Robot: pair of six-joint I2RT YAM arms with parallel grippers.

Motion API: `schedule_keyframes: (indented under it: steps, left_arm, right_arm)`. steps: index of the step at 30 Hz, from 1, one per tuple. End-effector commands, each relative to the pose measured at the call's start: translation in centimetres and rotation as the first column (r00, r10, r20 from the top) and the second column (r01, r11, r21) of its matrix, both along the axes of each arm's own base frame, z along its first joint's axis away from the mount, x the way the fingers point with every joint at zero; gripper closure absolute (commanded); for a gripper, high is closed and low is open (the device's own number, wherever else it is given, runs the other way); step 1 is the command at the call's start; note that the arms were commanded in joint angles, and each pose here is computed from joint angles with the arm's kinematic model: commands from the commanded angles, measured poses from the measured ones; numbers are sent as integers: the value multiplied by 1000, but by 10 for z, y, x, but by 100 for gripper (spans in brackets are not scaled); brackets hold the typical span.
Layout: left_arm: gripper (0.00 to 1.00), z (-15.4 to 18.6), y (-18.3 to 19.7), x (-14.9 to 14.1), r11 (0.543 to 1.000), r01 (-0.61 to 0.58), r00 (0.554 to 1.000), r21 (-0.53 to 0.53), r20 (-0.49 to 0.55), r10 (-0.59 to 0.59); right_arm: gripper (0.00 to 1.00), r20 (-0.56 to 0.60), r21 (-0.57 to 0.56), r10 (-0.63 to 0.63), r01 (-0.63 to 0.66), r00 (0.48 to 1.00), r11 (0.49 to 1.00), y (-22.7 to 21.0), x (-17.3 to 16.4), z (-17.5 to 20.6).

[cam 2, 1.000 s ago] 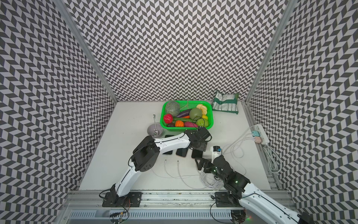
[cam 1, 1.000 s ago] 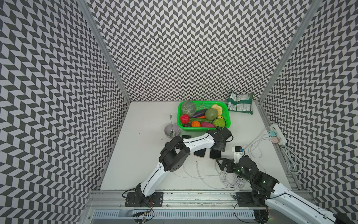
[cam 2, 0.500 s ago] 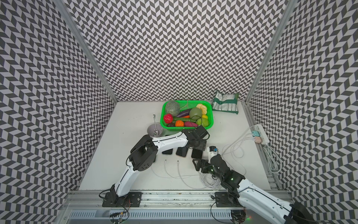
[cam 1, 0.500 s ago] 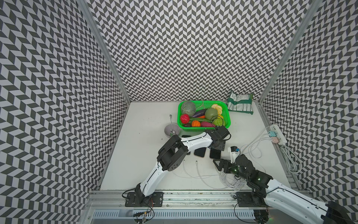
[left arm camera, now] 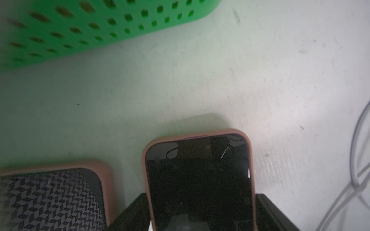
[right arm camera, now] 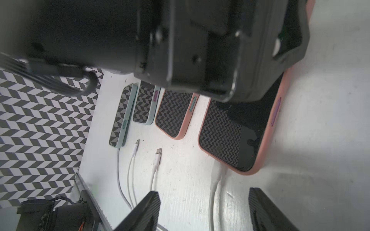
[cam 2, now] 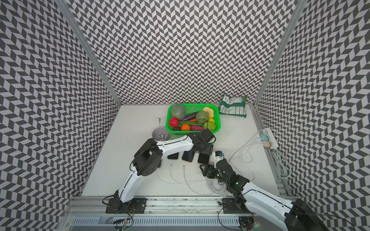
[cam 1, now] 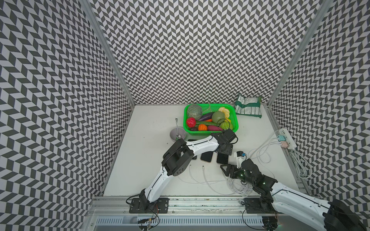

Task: Unplug the charging cable from the phone
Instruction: Remove the charging cable from the phone.

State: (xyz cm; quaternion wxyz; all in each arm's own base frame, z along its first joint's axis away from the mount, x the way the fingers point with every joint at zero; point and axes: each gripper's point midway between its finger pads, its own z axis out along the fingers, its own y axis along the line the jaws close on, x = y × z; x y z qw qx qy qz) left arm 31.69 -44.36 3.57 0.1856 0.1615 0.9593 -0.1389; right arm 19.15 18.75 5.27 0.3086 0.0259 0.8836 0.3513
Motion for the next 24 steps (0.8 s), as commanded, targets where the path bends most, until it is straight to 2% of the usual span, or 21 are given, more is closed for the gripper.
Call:
schedule_keyframes:
  steps: [1,24]
  left_arm:
    - [100,35,-5,10,998,9,998,-69,55,-5]
    - [100,27,-3,28,998,-32,999,-56,36,34]
  right_arm:
    - [30,46,41,14,-16,999,999,7,6,9]
    - [55,-64,-61,87,-91,994,994,24,13,-17]
